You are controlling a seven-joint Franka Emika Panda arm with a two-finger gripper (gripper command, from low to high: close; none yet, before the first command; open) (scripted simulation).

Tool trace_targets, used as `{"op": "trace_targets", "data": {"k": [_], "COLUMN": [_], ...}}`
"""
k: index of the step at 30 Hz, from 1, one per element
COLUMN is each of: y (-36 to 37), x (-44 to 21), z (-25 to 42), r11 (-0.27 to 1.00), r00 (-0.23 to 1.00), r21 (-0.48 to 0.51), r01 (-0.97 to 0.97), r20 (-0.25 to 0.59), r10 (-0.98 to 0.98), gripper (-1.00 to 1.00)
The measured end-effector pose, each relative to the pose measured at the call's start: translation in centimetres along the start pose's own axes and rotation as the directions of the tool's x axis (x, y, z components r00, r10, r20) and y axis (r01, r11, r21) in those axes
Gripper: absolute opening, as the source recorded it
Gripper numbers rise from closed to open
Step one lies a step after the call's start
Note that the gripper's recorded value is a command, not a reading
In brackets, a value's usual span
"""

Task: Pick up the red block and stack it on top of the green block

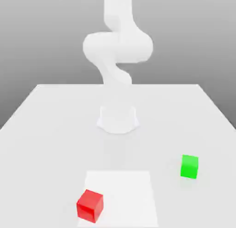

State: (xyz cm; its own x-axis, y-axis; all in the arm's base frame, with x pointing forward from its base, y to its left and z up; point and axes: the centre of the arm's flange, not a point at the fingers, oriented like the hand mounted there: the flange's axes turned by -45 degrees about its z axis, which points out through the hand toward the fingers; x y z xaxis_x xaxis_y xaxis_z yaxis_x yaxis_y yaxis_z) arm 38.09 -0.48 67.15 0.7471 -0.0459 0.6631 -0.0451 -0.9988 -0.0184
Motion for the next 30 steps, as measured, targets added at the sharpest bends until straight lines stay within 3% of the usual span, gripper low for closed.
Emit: {"op": "trace_targets", "data": {"k": [9, 18, 23, 28, 29, 30], "y": [2.5, 5.7, 6.9, 7.2, 7.2, 7.2], "x": [-4.3, -14.6, -22.3, -27.4, -28.3, -28.3], "z": [18.1, 32.5, 38.5, 43.3, 44.2, 44.2], "r11": [0.991, 0.964, 0.943, 0.937, 0.937, 0.937], "r00": [0.957, 0.834, 0.735, 0.706, 0.706, 0.706], "r21": [-0.077, -0.173, -0.230, -0.244, -0.244, -0.244], "r01": [-0.108, -0.201, -0.242, -0.250, -0.250, -0.250], "r20": [0.261, 0.486, 0.591, 0.616, 0.616, 0.616], "r10": [0.124, 0.261, 0.332, 0.349, 0.349, 0.349], "gripper": [0.00, 0.00, 0.00, 0.00, -1.00, -1.00]}}
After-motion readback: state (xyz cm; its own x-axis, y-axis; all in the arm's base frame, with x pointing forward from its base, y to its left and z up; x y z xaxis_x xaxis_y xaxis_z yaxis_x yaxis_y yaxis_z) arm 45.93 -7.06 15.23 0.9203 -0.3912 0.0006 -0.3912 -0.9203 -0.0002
